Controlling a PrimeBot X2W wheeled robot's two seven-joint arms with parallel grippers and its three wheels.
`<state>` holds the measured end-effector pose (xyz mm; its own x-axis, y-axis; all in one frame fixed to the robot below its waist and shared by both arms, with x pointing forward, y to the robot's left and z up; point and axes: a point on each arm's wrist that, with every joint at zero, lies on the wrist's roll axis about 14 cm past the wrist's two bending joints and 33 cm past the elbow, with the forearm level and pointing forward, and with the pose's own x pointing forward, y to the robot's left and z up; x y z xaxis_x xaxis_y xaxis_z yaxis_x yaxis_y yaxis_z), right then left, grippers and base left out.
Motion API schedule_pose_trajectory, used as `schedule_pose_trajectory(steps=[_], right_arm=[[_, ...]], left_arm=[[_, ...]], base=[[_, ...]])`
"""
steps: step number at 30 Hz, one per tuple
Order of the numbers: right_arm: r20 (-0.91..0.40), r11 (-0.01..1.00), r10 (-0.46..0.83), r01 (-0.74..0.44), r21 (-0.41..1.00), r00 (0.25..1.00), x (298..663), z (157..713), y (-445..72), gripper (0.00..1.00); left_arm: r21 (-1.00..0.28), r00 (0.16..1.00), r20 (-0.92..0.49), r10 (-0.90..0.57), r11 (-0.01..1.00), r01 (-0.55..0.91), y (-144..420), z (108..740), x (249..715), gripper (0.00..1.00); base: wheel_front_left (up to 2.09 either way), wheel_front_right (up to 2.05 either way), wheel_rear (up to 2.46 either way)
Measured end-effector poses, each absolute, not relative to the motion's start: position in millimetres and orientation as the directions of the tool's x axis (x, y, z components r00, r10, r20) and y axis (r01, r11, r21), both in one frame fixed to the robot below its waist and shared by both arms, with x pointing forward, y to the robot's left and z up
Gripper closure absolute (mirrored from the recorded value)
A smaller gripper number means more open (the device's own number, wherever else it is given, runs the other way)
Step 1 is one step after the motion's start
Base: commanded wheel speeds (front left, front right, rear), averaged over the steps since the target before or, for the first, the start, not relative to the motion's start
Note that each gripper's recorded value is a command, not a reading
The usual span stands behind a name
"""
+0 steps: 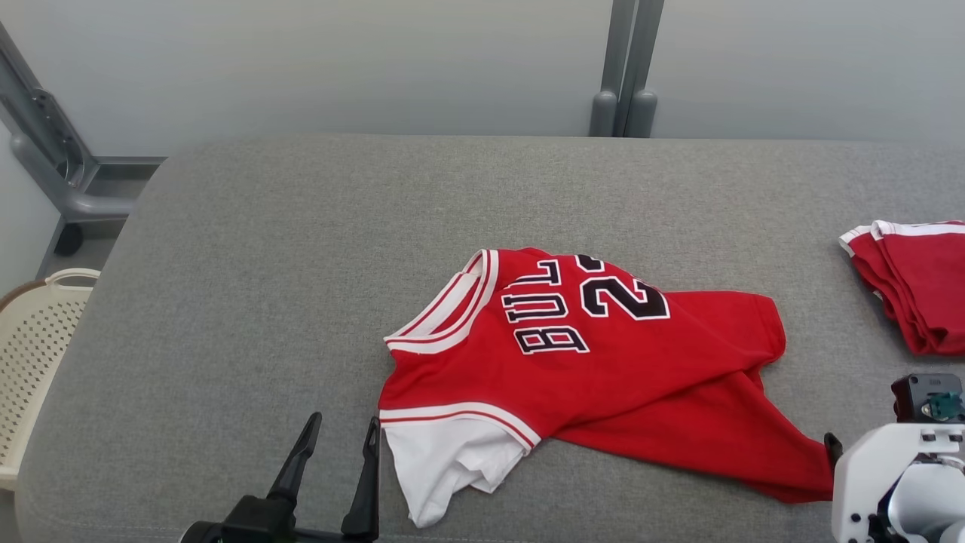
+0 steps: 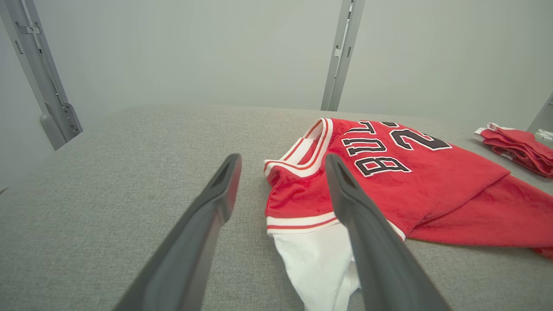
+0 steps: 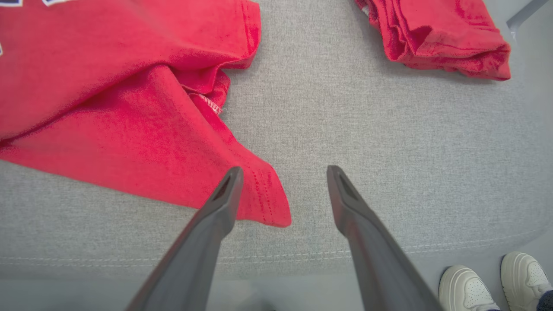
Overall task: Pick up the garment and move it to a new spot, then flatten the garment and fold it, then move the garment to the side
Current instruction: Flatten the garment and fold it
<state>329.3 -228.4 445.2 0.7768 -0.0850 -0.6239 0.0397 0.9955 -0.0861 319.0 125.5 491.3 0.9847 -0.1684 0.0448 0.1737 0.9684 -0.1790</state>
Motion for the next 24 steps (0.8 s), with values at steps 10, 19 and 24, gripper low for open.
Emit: schedule_pose_trajectory(steps=[10,19,24], right_arm=[[-0.604,0.997,-0.061,0.025,-0.069,0.795,372,457,-219,0.00],[-0.638,0.999,-0.041,0.015,-0.045,0.769,415,444,-214,0.00],[-0.669,0.999,-0.021,-0.015,-0.048,0.743,431,427,-204,0.00]], left_arm=[[-0.181,0.986,0.033,-0.166,0.969,0.169,126,488,318,0.00],[-0.178,0.988,0.012,-0.153,0.972,0.153,131,482,325,0.00],[-0.179,0.990,-0.007,-0.142,0.974,0.139,135,477,329,0.00]], base=[[0.00,0.00,0.00],[0.00,0.00,0.00],[0.00,0.00,0.00]])
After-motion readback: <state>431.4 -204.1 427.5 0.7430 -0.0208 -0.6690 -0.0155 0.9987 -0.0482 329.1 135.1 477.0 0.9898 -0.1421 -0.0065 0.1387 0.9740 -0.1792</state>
